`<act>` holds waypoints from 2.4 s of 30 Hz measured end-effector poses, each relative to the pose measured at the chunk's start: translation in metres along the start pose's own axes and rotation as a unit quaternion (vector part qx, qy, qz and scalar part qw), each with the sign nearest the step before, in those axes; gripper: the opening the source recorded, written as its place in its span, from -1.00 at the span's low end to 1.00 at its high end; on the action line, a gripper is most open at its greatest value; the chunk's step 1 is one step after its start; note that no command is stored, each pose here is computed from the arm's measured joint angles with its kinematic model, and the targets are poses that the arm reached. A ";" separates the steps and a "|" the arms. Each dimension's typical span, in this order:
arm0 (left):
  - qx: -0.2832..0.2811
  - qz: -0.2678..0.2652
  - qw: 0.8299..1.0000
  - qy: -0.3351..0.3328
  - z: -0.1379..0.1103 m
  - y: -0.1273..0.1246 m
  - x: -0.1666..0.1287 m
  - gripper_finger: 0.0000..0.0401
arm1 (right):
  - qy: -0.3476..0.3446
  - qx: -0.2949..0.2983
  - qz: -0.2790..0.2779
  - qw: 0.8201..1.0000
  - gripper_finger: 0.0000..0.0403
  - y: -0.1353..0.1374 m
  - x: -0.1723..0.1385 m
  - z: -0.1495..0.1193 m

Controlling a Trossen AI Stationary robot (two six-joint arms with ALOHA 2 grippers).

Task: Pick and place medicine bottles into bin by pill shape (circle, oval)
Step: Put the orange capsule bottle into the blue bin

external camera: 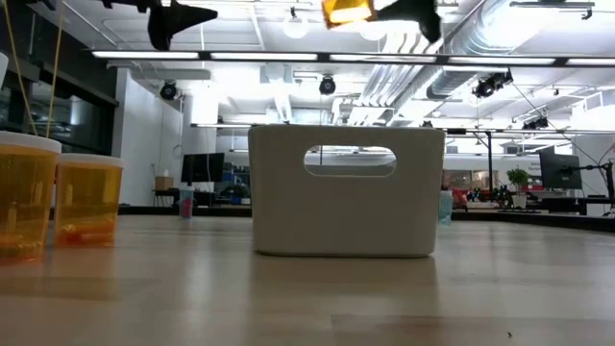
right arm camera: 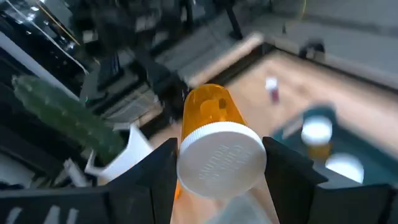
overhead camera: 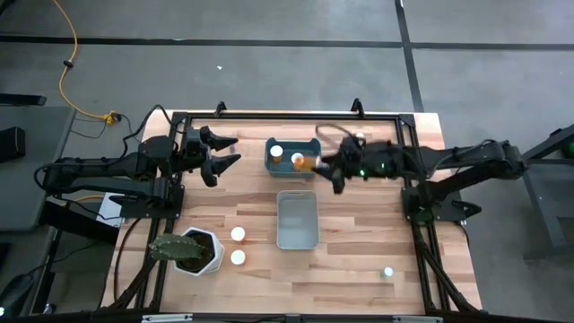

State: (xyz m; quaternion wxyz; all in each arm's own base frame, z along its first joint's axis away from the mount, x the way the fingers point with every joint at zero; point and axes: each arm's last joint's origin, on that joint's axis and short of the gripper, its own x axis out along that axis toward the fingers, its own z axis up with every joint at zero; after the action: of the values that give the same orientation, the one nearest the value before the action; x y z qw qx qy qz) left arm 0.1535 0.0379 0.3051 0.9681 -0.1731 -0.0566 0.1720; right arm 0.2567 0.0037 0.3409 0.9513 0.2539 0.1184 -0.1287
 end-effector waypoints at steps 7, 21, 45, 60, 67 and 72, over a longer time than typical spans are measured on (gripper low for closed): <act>-0.043 -0.028 0.999 0.011 0.000 -0.002 0.000 0.46 | -0.021 -0.050 0.006 0.999 -0.10 -0.017 0.004 0.016; -0.043 -0.013 0.999 0.005 0.000 -0.001 0.000 0.46 | 0.071 -0.073 -0.063 0.993 -0.10 -0.035 0.013 0.048; -0.026 -0.013 1.000 0.006 0.000 -0.001 0.000 0.46 | 0.540 -0.205 -0.156 0.801 -0.10 -0.149 0.179 0.026; -0.026 -0.019 0.999 0.008 0.000 -0.001 0.000 0.46 | 0.564 -0.202 -0.155 0.786 -0.07 -0.164 0.199 0.004; -0.026 -0.020 0.999 0.008 0.000 -0.001 0.000 0.46 | 0.556 -0.209 -0.151 0.790 0.28 -0.163 0.201 0.004; -0.026 -0.020 0.999 0.008 0.000 -0.001 0.000 0.46 | 0.553 -0.210 -0.151 0.792 0.40 -0.163 0.201 0.005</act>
State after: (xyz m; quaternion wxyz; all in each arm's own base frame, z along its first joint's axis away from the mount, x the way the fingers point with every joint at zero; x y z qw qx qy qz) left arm 0.1539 0.0366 0.3051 0.9669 -0.1986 -0.0565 0.1497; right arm 0.3966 -0.1727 0.2125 0.7219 0.0549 0.6851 -0.0804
